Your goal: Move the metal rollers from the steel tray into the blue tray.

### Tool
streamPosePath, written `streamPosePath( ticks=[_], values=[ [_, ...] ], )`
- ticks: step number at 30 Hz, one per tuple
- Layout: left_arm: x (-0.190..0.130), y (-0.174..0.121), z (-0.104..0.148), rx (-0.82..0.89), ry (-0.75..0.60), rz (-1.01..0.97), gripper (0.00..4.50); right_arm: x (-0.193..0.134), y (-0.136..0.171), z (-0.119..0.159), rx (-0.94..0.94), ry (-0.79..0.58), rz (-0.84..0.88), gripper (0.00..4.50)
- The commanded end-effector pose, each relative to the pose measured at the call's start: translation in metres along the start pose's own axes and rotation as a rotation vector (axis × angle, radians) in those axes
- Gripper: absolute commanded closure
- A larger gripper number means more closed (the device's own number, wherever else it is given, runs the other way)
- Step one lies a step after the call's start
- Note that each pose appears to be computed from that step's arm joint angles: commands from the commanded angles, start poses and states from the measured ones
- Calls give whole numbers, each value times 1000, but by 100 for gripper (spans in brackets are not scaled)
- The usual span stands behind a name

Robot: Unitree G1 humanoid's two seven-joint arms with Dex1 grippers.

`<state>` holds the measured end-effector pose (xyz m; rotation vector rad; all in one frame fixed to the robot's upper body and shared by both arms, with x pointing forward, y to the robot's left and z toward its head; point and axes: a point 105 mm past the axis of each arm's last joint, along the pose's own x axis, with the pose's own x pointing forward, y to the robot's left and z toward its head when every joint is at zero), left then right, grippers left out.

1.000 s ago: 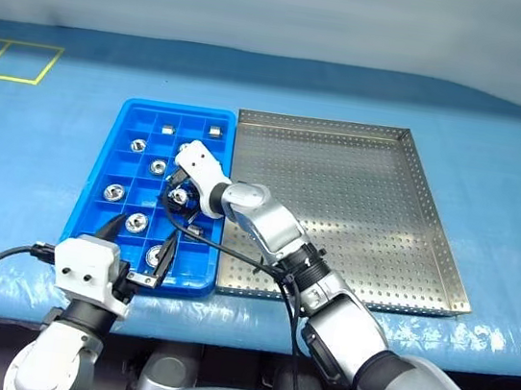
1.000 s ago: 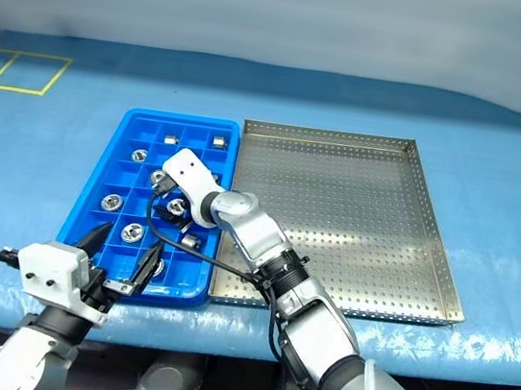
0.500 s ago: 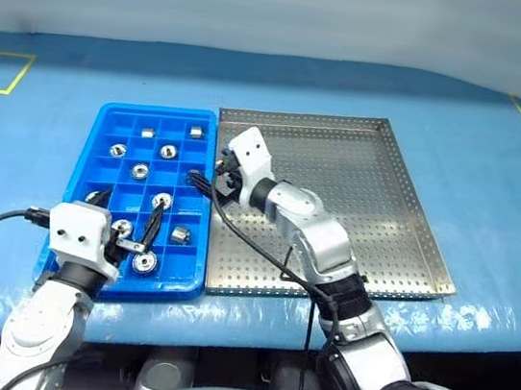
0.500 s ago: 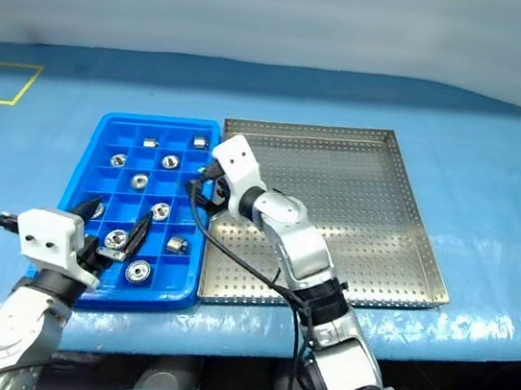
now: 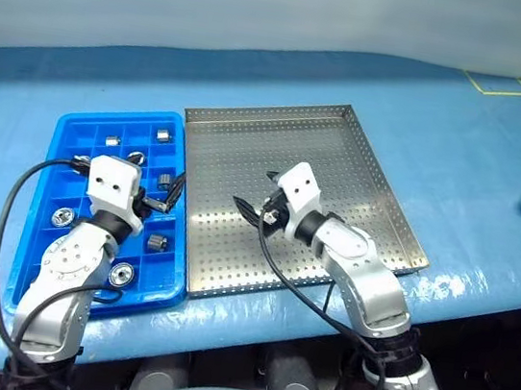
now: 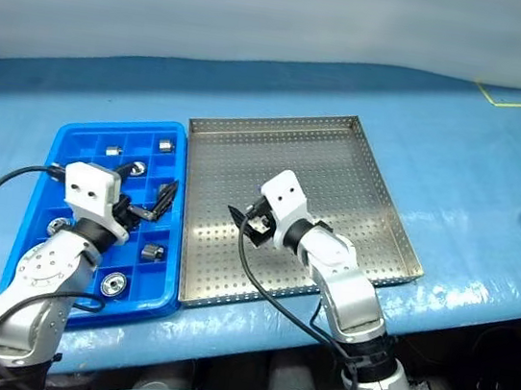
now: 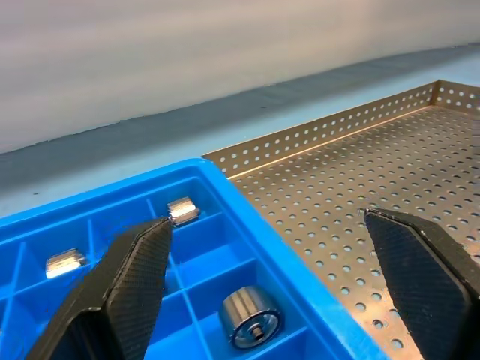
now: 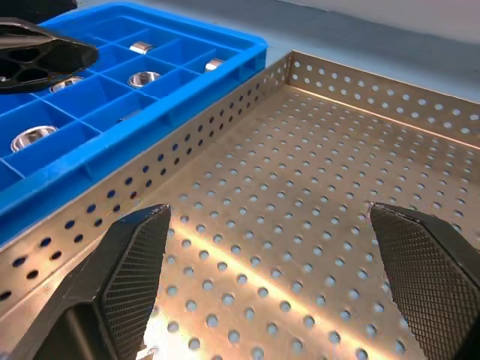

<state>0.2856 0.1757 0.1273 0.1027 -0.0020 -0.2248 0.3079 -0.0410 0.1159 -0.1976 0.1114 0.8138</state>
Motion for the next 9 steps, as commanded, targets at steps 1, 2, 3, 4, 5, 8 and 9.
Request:
streamPosePath(
  ticks=[1,2,3,4,5,8,9],
  values=[
    [4,-8,6,-14,-32,-39,0,-14,0,13,5,-64,10,3],
    [4,-10,5,-20,-30,-51,0,-18,0,10,13,-57,6,3],
    [4,-11,4,-24,-29,-59,0,-20,-1,8,17,-53,4,3],
    [4,-15,3,-29,-24,-79,0,-22,-3,5,26,-45,-3,3],
    [3,-19,2,-31,-18,-105,0,-23,-5,3,34,-38,-10,3],
    [-2,-31,-1,-38,3,-183,0,-26,-5,0,50,-27,-13,3],
    [-4,-33,-2,-40,8,-195,0,-26,-5,-1,51,-24,-11,3]
  ],
)
